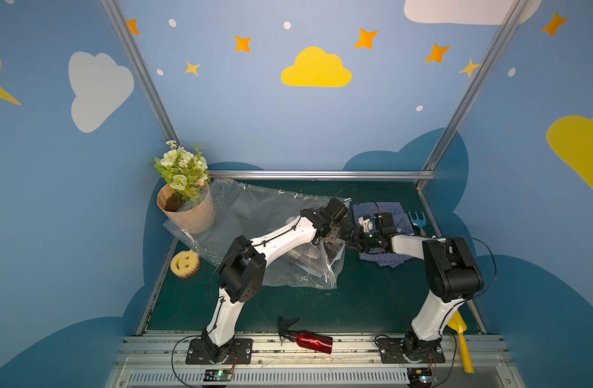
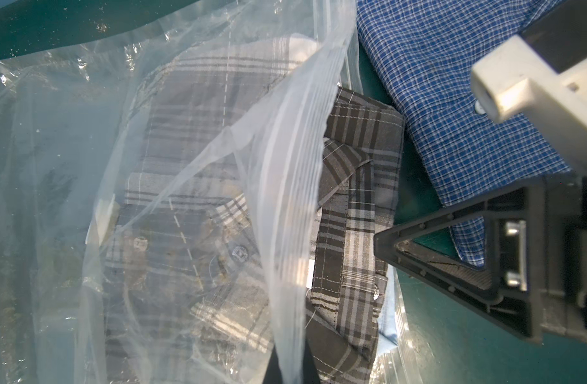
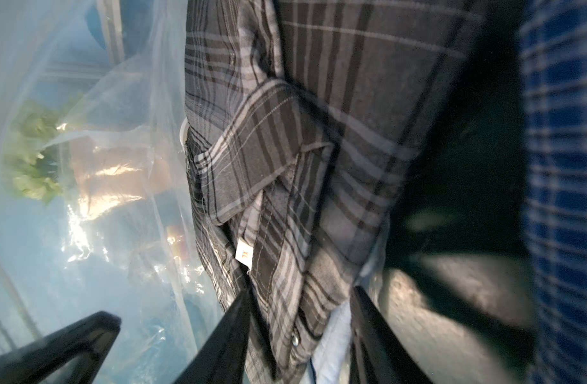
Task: Take the shirt out of the vacuum bag
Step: Take out the shirt from the vacuum bag.
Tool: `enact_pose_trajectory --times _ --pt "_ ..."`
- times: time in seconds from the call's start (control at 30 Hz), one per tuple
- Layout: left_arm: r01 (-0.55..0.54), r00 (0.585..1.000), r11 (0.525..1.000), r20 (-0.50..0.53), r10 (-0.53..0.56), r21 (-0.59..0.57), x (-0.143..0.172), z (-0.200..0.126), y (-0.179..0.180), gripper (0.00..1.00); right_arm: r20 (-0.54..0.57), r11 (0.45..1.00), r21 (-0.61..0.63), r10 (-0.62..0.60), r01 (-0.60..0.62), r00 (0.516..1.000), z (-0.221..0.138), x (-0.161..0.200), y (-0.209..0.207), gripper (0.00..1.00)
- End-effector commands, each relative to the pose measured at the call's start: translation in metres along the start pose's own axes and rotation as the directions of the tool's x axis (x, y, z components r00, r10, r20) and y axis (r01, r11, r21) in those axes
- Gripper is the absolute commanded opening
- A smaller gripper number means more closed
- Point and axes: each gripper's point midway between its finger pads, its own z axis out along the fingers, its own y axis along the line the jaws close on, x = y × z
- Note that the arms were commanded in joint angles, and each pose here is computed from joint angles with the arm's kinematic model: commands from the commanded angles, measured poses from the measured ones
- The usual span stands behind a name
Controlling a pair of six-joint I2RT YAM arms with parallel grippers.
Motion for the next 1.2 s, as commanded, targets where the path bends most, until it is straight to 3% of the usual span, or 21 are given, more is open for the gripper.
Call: enact_pose_trajectory --times 0.0,0.67,0.83,1.17 --pt "0.004 0.999 1.000 0.034 -0.005 0.013 -0.013 -0.014 0.001 0.04 0.011 1.000 0.000 0.009 -0.009 1.000 0.003 -0.002 -0.004 0.48" --pt "0.023 0.999 1.000 0.033 -0.024 0.019 -0.009 -0.012 0.006 0.04 0.026 1.000 -0.015 0.027 -0.027 0.999 0.030 -0.016 -0.001 0.38" --pt "0.030 0.999 0.999 0.034 -0.031 0.024 -0.008 -0.013 0.008 0.04 0.039 1.000 0.008 0.023 -0.023 0.999 0.033 -0.019 -0.002 0.29" --pt "0.046 0.998 0.998 0.033 -0.047 0.036 -0.005 -0.009 0.011 0.04 0.063 1.000 0.012 -0.021 0.021 0.998 0.031 -0.030 0.019 0.00"
